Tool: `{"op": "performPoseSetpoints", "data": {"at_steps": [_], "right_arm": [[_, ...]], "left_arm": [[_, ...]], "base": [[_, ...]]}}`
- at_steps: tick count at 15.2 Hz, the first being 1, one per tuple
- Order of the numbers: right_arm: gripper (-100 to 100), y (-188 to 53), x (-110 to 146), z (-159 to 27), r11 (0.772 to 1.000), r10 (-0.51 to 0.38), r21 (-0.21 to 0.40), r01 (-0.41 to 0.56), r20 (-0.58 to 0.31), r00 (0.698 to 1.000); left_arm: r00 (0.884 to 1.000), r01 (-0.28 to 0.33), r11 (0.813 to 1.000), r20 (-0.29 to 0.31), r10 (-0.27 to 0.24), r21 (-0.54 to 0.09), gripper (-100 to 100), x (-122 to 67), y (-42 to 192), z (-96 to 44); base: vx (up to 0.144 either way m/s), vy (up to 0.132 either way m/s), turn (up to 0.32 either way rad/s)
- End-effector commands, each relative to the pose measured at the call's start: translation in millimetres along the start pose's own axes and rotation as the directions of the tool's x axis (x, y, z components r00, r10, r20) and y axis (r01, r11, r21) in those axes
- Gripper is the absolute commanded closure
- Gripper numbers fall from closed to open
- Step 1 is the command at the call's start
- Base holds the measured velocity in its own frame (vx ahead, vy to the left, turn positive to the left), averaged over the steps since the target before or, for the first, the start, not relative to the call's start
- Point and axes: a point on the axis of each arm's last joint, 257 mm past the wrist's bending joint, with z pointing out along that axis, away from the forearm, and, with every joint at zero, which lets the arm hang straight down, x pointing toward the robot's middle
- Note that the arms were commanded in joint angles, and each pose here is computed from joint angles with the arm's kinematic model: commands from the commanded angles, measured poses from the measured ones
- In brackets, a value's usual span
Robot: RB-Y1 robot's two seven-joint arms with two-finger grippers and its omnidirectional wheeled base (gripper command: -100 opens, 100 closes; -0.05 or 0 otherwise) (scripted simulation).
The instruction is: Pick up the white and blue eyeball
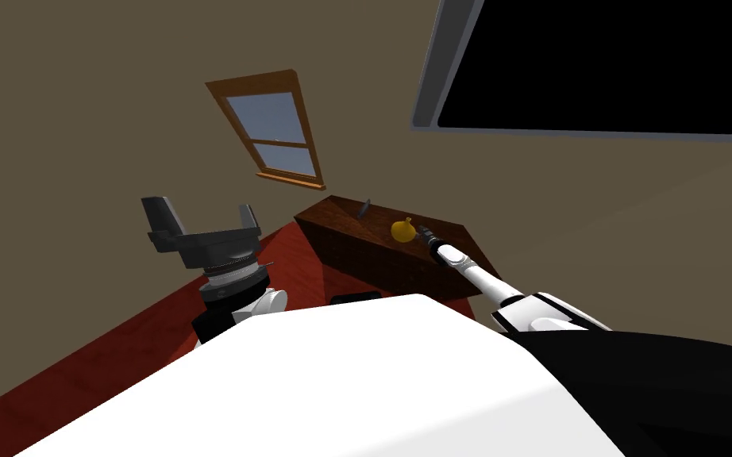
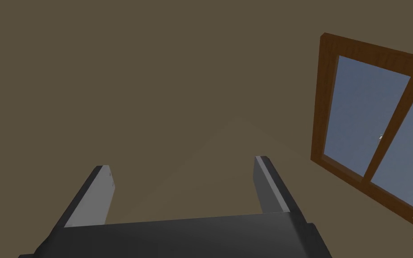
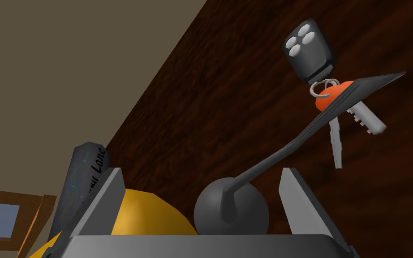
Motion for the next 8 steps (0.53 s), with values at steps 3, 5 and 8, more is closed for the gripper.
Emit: {"op": "performPoseSetpoints", "data": {"at_steps": [3, 5, 8], "right_arm": [[100, 0.2, 0.7, 0.3, 1.0, 0.001, 0.0, -0.001, -0.002, 1.0], [100, 0.8, 1.2, 0.2, 1.0, 0.003, -0.001, -0.003, -0.004, 1.0], [100, -6.3, -6.4, -2.8, 1.0, -0.01, 0.012, 0.01, 0.022, 1.0]], "left_arm": [[1.0, 0.0, 1.0, 0.0, 0.0, 0.0, 0, 0.0, 0.0, 0.0], [1.0, 0.0, 1.0, 0.0, 0.0, 0.0, 0, 0.0, 0.0, 0.0], [1.0, 0.0, 1.0, 0.0, 0.0, 0.0, 0, 0.0, 0.0, 0.0]], "base": [[0.004, -0.017, 0.017], [0.001, -0.002, -0.006], [-0.006, 0.018, -0.141]]}}
